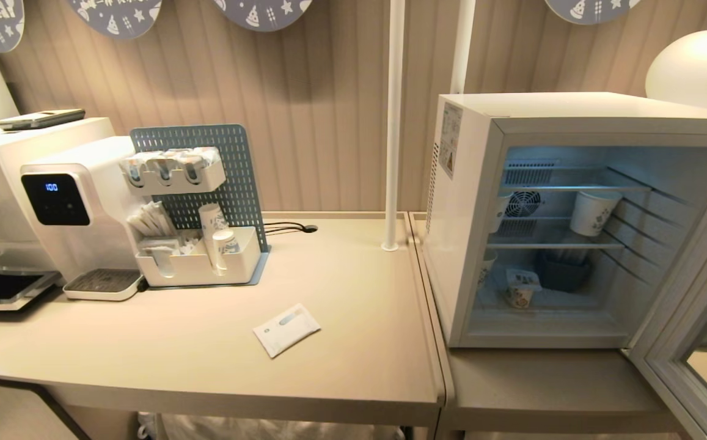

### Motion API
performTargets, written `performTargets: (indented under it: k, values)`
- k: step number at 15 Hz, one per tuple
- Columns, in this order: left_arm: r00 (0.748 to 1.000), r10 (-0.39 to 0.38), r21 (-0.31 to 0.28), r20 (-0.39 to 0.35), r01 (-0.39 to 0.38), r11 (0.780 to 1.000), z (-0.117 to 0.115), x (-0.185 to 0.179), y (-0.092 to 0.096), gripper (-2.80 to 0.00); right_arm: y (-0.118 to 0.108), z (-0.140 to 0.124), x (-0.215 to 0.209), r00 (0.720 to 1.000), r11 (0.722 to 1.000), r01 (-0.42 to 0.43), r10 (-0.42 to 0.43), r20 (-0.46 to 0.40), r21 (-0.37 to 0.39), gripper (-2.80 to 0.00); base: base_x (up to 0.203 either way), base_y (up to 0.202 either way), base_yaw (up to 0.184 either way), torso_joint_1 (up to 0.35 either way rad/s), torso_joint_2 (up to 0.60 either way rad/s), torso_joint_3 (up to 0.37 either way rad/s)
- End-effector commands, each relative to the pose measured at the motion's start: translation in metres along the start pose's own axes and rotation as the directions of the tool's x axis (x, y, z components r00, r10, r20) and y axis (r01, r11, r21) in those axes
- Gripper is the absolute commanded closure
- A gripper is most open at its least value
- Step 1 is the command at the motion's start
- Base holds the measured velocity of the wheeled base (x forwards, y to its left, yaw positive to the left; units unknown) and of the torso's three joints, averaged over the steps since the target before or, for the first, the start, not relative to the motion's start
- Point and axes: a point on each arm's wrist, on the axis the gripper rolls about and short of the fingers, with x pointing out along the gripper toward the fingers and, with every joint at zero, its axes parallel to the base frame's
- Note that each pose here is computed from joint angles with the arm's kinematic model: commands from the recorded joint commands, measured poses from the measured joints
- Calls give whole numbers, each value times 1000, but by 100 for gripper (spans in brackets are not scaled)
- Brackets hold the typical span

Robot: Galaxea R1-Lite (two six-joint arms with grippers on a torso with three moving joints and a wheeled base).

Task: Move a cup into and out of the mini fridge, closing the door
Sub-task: Close the freezer door

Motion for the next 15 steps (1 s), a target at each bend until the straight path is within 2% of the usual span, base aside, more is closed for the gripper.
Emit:
performTargets:
  k: [1, 12, 15]
  values:
    - [1000, 1, -1, -3, -1, 1000, 0, 0, 0, 0, 0, 0, 0, 1000, 1000, -2, 2, -6, -1, 0, -169, 0, 4, 0, 11, 0]
    - [1000, 1, -1, -3, -1, 1000, 0, 0, 0, 0, 0, 0, 0, 1000, 1000, 0, 0, -8, 1, 0, -190, 0, 0, 3, 1, 2]
    - [1000, 0, 0, -3, 0, 1000, 0, 0, 0, 0, 0, -1, 0, 1000, 1000, -2, 2, -10, 1, 0, -50, 0, 0, 2, -1, 1]
